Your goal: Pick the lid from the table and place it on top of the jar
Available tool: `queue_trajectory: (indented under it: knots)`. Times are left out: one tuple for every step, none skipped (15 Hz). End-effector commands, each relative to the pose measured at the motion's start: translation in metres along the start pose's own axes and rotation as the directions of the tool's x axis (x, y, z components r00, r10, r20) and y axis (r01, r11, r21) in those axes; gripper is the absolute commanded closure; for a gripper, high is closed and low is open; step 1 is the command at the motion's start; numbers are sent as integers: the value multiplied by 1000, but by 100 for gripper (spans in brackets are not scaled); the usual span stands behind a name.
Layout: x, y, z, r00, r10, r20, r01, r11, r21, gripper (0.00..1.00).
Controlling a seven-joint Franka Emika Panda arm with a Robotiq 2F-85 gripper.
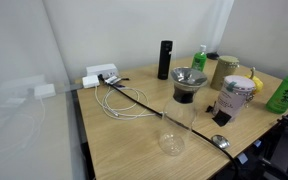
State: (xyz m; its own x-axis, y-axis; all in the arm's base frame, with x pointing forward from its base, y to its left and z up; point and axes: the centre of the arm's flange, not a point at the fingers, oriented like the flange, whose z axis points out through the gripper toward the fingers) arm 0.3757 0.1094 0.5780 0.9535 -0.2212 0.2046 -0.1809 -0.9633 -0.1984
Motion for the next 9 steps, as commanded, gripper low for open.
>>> queue_trajectory:
  knots:
    - [-9,9,23,997,37,64,-35,999,-22,0]
    - [-16,13,33,995,48,93,-44,998,-43,0]
    - [-22,17,43,990,57,126,-50,997,-57,0]
    - [-29,19,52,985,66,162,-54,996,-73,0]
    - [-37,21,60,977,70,201,-53,995,-89,0]
    - [-44,23,68,970,74,234,-49,993,-107,0]
    - [-50,24,74,962,78,260,-47,991,-123,0]
    - [-53,24,78,961,67,267,-35,992,-124,0]
    - [-44,24,77,967,59,248,-29,992,-124,0]
